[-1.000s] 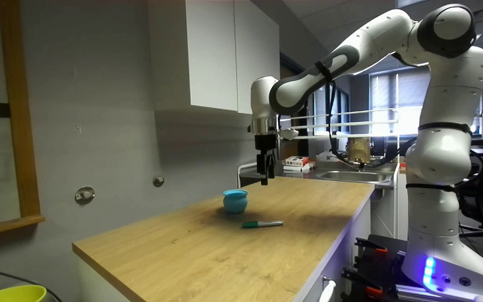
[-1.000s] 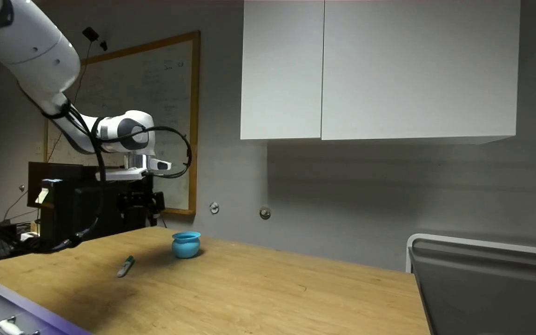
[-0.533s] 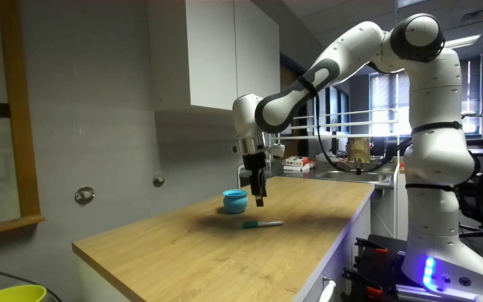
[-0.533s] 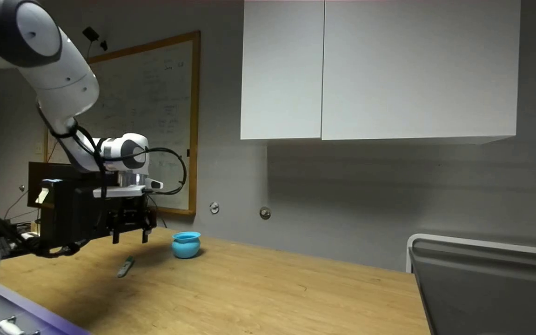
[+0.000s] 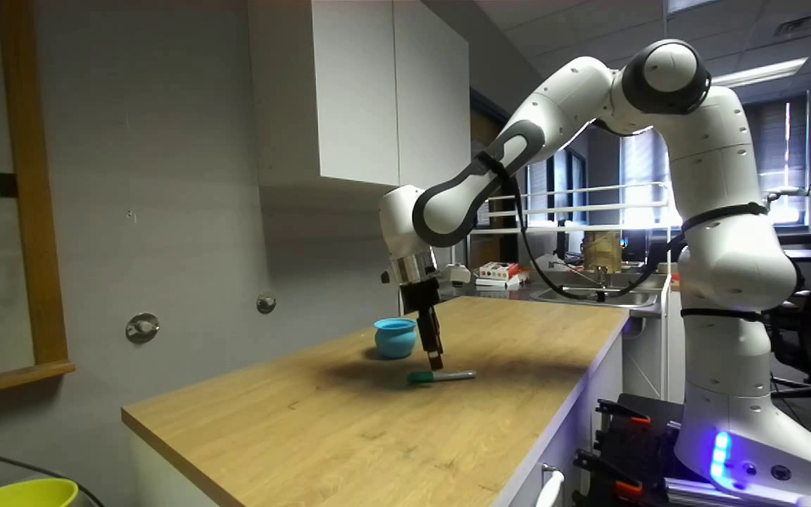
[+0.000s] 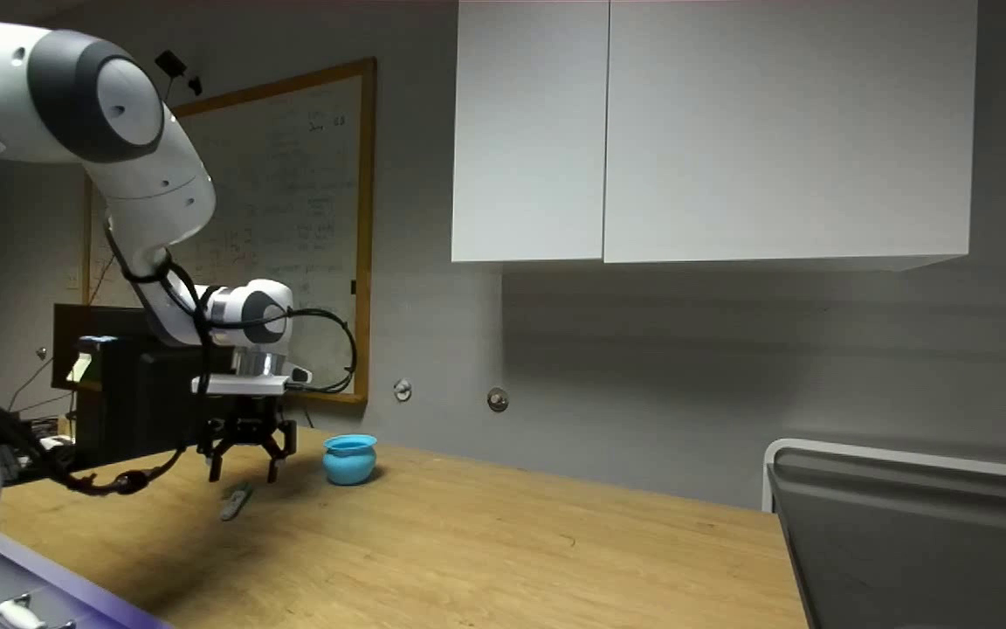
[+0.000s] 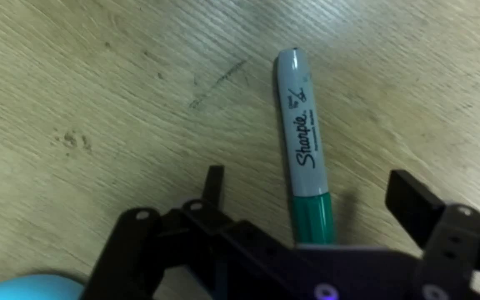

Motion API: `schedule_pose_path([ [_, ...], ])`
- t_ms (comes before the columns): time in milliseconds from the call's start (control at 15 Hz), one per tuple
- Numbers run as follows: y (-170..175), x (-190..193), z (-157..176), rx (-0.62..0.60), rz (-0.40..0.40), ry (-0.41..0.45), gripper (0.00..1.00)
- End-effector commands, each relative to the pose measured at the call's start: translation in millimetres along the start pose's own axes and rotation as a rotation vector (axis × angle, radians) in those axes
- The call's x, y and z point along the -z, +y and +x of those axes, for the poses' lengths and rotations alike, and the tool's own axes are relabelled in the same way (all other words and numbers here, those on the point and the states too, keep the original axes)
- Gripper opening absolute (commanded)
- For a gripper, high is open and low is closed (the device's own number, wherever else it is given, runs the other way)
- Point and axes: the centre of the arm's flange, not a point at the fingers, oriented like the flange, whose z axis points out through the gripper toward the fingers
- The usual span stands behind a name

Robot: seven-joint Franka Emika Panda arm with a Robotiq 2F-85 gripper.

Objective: Put the marker in the bowl

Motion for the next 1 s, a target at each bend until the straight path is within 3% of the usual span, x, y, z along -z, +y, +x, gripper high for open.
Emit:
schedule_pose_path([
  [0,10.6,-10.4,8.1,0.04,0.04,-0.013,1.0],
  [133,11.7,-15.4,7.5,0.05,0.04,-0.021,1.0],
  [200,11.9,-17.5,7.1,0.054,0.037,-0.027,0.75],
  [333,12.3,-20.6,6.9,0.06,0.034,-0.033,0.67],
  [867,16.0,-20.2,5.7,0.056,0.033,-0.03,0.05],
  [933,16.3,-19.0,5.2,0.054,0.032,-0.027,0.04],
])
